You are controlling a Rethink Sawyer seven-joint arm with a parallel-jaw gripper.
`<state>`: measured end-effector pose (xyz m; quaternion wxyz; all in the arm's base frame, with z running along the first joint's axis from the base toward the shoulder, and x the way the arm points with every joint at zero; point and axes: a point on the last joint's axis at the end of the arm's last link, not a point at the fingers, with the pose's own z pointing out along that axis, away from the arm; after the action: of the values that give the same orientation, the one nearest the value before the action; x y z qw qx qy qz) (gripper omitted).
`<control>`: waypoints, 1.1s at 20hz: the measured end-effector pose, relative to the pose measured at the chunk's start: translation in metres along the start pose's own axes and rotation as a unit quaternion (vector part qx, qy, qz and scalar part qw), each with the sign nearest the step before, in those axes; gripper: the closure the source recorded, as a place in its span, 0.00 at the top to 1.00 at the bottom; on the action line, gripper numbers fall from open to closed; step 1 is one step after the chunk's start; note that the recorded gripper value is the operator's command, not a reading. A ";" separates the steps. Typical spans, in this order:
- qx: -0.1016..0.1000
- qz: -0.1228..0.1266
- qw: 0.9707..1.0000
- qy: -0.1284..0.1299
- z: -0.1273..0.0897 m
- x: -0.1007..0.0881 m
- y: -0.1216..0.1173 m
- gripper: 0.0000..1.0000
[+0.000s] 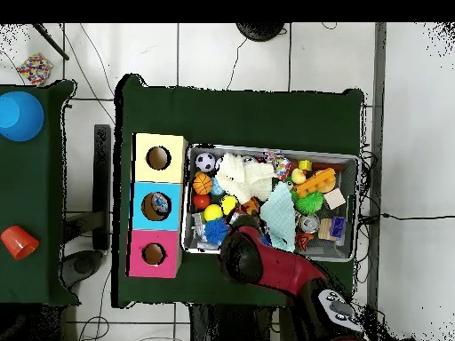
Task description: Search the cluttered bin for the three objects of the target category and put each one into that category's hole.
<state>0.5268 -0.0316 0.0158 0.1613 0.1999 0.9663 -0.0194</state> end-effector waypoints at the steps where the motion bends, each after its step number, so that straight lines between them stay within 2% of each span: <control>1: 0.000 0.003 1.000 0.001 0.001 0.000 -0.002 1.00; 9: 0.002 0.012 1.000 0.004 0.012 -0.002 -0.011 1.00; 22: 0.000 0.017 1.000 0.006 0.013 -0.003 -0.014 1.00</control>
<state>0.5282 -0.0471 0.0038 0.1560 0.2169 0.9635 -0.0155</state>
